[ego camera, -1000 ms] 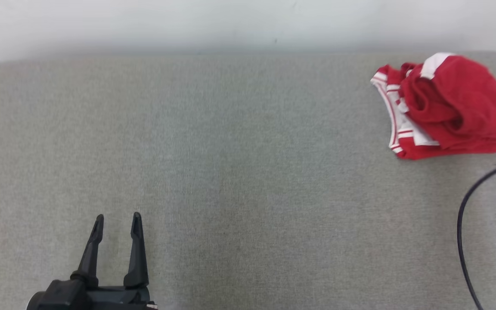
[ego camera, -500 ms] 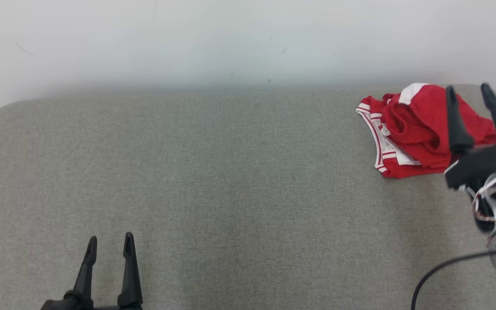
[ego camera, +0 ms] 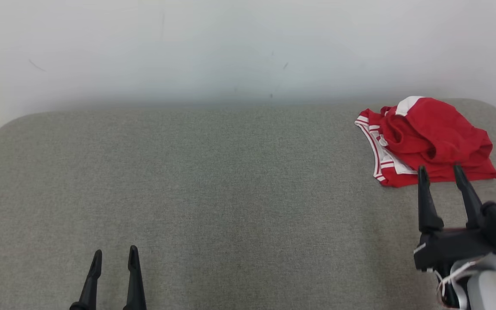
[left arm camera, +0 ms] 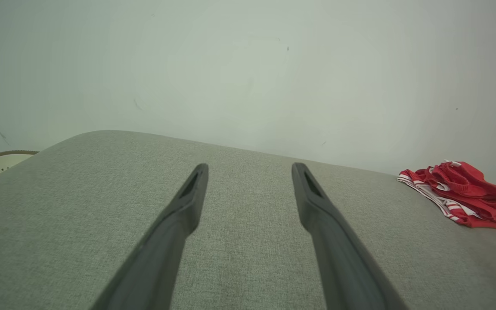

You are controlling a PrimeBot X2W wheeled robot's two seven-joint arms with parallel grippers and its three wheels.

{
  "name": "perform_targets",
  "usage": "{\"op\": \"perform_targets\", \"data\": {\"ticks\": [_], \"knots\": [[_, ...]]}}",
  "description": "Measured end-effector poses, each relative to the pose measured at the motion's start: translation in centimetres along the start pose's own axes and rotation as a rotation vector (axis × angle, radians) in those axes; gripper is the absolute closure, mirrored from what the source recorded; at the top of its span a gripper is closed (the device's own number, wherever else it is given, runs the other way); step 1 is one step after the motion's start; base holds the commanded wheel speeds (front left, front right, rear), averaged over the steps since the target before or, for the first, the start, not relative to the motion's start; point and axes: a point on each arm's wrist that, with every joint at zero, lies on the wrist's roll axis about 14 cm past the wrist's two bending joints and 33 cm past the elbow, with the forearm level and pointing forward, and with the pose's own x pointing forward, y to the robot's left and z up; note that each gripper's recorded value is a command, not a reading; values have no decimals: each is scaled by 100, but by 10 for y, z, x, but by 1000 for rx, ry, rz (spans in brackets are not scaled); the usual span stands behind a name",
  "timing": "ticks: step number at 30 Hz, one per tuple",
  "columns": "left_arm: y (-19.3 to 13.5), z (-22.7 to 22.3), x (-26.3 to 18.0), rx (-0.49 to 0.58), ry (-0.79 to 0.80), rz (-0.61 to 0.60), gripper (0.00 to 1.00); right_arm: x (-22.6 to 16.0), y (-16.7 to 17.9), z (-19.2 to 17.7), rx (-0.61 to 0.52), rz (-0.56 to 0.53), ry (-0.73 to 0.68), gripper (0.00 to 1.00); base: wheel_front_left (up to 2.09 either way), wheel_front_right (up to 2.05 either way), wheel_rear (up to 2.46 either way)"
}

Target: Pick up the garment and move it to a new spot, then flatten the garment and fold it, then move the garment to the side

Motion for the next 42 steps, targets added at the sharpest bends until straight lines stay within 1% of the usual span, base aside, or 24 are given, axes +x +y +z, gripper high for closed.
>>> {"op": "perform_targets", "data": {"ticks": [6, 11, 16, 20, 24, 42], "knots": [[4, -1, -3, 5, 5, 14, 0, -23, 22, -3, -46, -4, 27, 0, 0, 0, 0], [8, -3, -7, 11, 16, 27, 0, -40, 31, -3, -67, -12, 41, 0, 0, 0, 0], [10, -8, -12, 17, 33, 29, 0, -55, 35, -6, -66, -22, 70, 0, 0, 0, 0], [9, -13, -15, 52, 54, 18, 0, -66, 39, -11, -56, -20, 95, 0, 0, 0, 0], [13, -18, -18, 93, 82, 17, 0, -67, 41, -10, -56, -18, 95, 0, 0, 0, 0], [15, -17, -23, 99, 82, 21, 0, -68, 47, -8, -49, -5, 91, 0, 0, 0, 0]]}}
